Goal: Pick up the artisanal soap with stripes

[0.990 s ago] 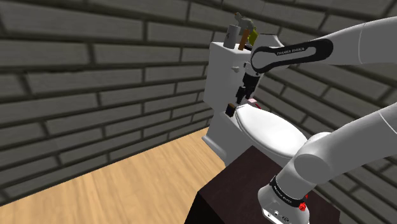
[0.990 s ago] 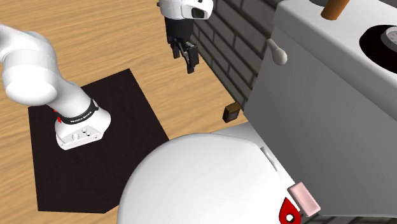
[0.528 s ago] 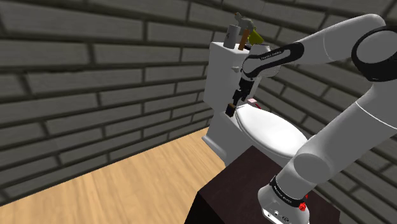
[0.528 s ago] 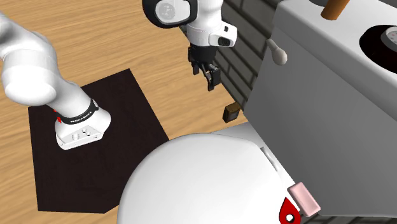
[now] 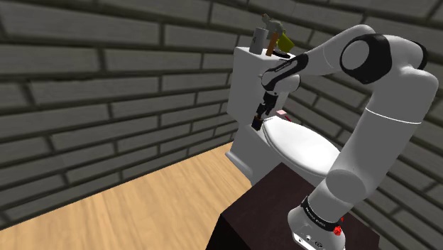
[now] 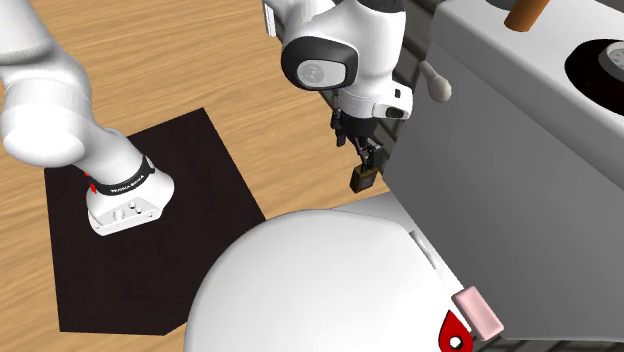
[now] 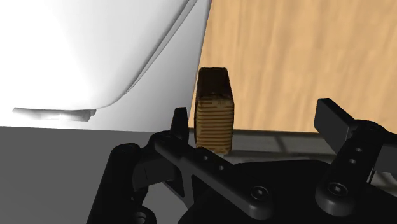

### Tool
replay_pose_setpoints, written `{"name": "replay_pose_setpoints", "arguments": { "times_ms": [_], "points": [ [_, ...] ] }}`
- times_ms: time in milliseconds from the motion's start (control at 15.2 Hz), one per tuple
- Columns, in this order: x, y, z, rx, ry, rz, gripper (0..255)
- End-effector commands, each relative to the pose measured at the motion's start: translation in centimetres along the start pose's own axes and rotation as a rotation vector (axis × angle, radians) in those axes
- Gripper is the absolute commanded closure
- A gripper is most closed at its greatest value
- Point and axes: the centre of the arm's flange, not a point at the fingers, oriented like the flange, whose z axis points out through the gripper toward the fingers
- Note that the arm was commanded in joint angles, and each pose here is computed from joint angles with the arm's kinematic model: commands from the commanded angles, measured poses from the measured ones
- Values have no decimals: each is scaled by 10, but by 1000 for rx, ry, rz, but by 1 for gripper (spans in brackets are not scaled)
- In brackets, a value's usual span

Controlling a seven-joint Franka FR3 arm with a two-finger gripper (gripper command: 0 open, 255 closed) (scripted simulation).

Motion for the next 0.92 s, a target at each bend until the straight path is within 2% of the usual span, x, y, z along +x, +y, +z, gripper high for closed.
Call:
{"name": "replay_pose_setpoints", "arguments": {
  "times_ms": [0, 528, 726, 792, 858],
  "points": [
    [12, 19, 17, 4, 4, 2, 0],
    [17, 26, 61, 6, 6, 3, 0],
    [17, 25, 64, 6, 6, 3, 0],
    [17, 26, 64, 6, 6, 3, 255],
    [17, 26, 64, 6, 6, 3, 255]
  ]
}}
